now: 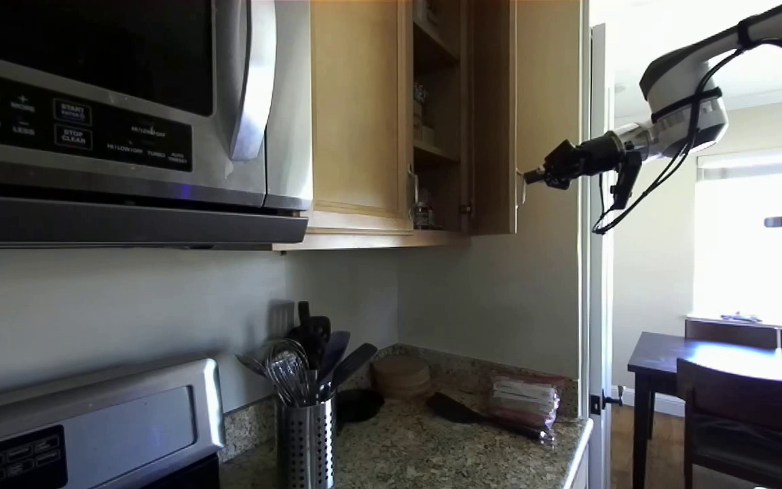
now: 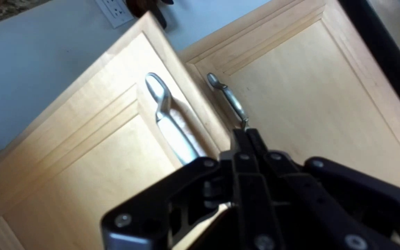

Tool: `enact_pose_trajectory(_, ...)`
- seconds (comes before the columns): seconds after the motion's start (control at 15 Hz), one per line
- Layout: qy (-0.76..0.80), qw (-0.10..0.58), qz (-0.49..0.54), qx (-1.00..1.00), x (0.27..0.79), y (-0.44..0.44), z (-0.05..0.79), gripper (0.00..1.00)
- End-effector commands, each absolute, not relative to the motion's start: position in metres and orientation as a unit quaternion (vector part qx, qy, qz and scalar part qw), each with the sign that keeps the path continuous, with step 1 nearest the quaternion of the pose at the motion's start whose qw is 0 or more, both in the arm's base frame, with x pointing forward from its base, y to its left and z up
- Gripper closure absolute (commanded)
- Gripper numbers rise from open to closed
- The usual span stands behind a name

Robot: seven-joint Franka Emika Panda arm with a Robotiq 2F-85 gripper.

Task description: Close the right cabinet door

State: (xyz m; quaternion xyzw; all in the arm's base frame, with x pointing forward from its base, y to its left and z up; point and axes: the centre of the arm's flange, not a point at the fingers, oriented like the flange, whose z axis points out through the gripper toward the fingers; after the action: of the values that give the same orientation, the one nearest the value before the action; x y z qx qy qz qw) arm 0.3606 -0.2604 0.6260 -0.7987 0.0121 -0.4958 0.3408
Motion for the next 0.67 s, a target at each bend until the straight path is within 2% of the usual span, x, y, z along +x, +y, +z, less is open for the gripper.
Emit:
enact_pose_trajectory(0.0, -0.012, 0.363, -0.497, -0.788, 0.36, -0.254, 0.632, 0.95)
enact_pose_trajectory(0.6, 0.045, 0.237, -0.486, -0.84, 0.333, -0.307, 0.616, 0.95)
